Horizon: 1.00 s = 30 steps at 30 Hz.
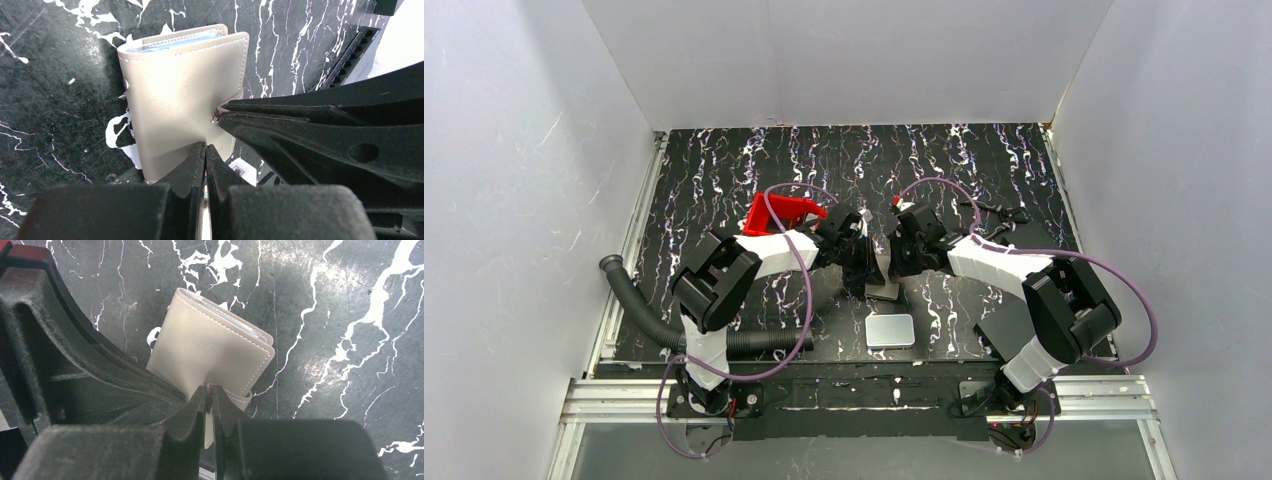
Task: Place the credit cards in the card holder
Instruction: Close the card holder at the center of the board.
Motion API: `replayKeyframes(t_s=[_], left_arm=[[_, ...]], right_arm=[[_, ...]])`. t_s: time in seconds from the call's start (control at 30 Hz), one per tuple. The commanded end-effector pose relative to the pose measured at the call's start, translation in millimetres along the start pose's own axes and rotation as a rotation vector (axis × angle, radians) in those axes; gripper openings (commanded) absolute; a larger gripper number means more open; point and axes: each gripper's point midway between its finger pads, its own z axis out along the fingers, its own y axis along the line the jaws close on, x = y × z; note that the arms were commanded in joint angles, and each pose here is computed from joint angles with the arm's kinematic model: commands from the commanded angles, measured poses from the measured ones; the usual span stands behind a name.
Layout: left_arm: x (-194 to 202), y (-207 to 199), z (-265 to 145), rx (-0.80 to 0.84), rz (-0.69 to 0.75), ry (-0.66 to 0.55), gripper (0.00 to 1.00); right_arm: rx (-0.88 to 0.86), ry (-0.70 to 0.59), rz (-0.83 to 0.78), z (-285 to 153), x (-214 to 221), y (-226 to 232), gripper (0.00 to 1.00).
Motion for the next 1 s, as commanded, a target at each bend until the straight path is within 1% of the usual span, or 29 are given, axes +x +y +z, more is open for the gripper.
replayKeyframes(t_s=[0.0, 0.23, 0.33, 0.43, 0.57, 0.73, 0.8, 0.87, 0.93, 0.97], left_arm=[[18.1, 33.2, 3.0, -0.116, -0.016, 0.025, 0.0], [22.0, 36.4, 2.6, -0.117, -0.019, 0.028, 0.0], [22.1, 36.0, 2.2, -0.115, -0.02, 0.027, 0.0], [21.3, 35.0, 1.7, -0.112, -0.019, 0.024, 0.0], [21.6, 34.7, 1.2, -0.111, -0.017, 0.024, 0.0], [22.7, 34.5, -0.2, -0.109, -0.016, 0.022, 0.0], [23.0, 34.9, -0.9, -0.108, -0.017, 0.021, 0.0], [22.4, 34.1, -0.6, -0.106, -0.013, 0.02, 0.0], [22.8, 34.4, -0.7, -0.107, -0.013, 0.022, 0.0], [23.0, 34.5, -1.0, -0.107, -0.014, 0.023, 0.0]], right_arm=[[-0.071, 0.002, 0.004, 4.2, 1.0, 18.0, 0.17], [-0.171, -0.007, 0.128, 2.3, -0.2, 26.0, 0.24], [-0.202, -0.005, 0.189, 4.5, 3.2, 24.3, 0.24], [-0.198, 0.022, 0.215, 6.6, 13.8, 20.0, 0.3], [-0.211, 0.009, 0.241, 7.7, 15.1, 14.8, 0.35], [-0.212, -0.007, 0.296, 6.5, 16.7, 3.4, 0.35], [-0.228, -0.009, 0.334, 8.6, 18.8, -0.5, 0.32], [-0.268, 0.001, 0.374, 10.7, 22.3, 0.9, 0.32], [-0.294, 0.007, 0.393, 11.3, 25.2, 0.6, 0.35], [-0.29, 0.006, 0.396, 10.4, 26.4, -0.7, 0.39]])
